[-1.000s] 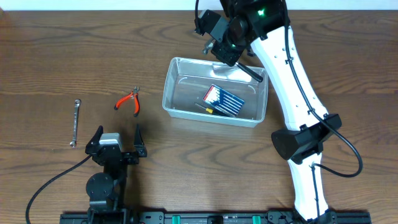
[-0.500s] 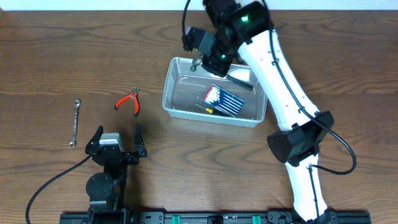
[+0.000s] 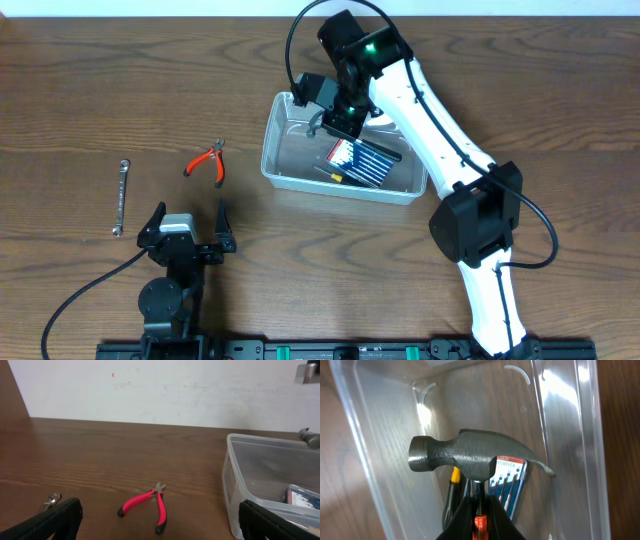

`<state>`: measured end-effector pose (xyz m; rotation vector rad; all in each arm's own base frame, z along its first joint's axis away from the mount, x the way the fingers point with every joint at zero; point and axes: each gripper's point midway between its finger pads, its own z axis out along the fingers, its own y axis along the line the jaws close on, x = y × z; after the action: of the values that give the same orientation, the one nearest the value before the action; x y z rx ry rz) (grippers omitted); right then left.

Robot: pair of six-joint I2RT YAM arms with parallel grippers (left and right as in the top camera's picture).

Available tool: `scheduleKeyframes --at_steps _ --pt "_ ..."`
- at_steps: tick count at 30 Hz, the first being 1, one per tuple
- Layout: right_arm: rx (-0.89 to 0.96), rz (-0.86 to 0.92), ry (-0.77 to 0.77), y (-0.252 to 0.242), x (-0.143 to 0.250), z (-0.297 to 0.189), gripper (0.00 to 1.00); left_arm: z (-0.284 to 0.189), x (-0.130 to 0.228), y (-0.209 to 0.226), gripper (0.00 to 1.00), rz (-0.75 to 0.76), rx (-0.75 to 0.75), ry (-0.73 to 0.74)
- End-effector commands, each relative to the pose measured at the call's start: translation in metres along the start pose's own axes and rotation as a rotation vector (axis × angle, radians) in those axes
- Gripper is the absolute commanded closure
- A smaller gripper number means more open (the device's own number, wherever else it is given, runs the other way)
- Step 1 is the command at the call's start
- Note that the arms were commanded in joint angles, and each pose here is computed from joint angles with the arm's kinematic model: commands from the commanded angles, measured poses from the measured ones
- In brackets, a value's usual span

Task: Pack container
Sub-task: 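Lower the hammer into the container beside the set case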

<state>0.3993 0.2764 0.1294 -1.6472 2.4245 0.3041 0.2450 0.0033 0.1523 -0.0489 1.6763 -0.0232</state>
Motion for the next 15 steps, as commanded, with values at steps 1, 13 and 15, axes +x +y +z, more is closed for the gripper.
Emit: scheduleKeyframes --at_steps 1,13,15 --pt "-0.021 -0.018 -0.010 0.005 -0.001 0.007 0.99 0.001 0.015 0.000 0.02 -0.006 0.001 0.048" --pt "-0.038 -0.004 0.036 0.004 0.018 0.044 0.99 0.001 0.015 0.000 0.02 -0.006 0.001 0.048" --pt "-0.038 -0.004 0.037 0.003 0.018 0.045 0.99 0.001 0.015 0.000 0.02 -0.006 0.001 0.048"
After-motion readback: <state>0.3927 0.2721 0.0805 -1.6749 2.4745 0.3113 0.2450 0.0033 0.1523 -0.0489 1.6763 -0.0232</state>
